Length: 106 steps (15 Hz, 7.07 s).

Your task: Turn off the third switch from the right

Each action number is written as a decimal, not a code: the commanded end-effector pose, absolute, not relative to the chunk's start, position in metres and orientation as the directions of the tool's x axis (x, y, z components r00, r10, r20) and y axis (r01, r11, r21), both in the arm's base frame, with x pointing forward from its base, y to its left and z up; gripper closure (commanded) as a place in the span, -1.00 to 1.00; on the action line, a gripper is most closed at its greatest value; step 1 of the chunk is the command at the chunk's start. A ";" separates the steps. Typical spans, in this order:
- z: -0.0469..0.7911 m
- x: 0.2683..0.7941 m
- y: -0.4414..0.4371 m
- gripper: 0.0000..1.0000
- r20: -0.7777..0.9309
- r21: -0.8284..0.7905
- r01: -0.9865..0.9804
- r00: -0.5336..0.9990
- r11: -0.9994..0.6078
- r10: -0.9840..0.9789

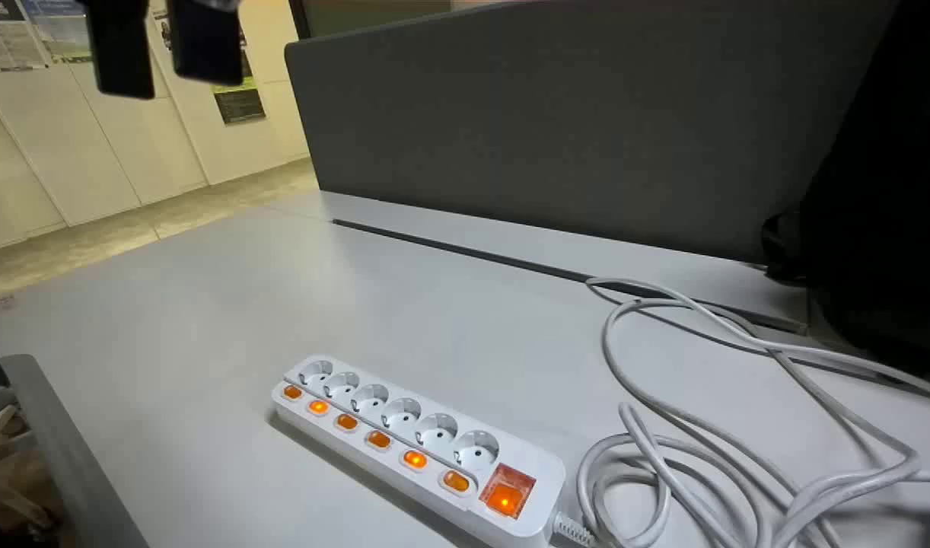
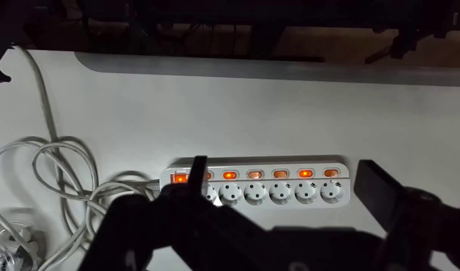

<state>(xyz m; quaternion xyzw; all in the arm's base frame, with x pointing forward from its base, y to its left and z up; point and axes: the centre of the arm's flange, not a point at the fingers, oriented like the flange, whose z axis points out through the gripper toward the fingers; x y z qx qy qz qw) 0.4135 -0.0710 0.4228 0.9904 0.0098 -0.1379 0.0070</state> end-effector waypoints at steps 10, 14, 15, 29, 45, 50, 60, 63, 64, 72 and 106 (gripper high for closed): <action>0.423 0.414 -0.071 -1.00 -0.272 0.011 0.021 0.962 -1.000 0.017; 0.402 0.423 -0.068 -1.00 -0.188 0.053 0.011 0.982 -0.999 0.001; 0.396 0.426 -0.067 -1.00 -0.146 0.051 0.019 0.989 -0.999 0.011; 0.267 0.400 -0.068 0.26 0.054 0.050 -0.150 0.988 -0.987 -0.147; 0.173 0.433 -0.099 1.00 -0.004 0.100 -0.170 0.985 -0.980 -0.171; 0.166 0.440 -0.096 1.00 -0.011 0.105 -0.152 0.988 -0.983 -0.154; 0.146 0.431 -0.096 1.00 -0.058 0.106 -0.160 0.984 -0.981 -0.167; 0.144 0.430 -0.096 1.00 -0.065 0.102 -0.168 0.982 -0.981 -0.175; 0.144 0.431 -0.096 1.00 -0.065 0.098 -0.170 0.982 -0.981 -0.177; 0.138 0.433 -0.103 1.00 -0.092 0.067 -0.236 0.966 -0.970 -0.241; 0.170 0.436 -0.099 1.00 0.003 0.061 -0.203 0.979 -0.977 -0.204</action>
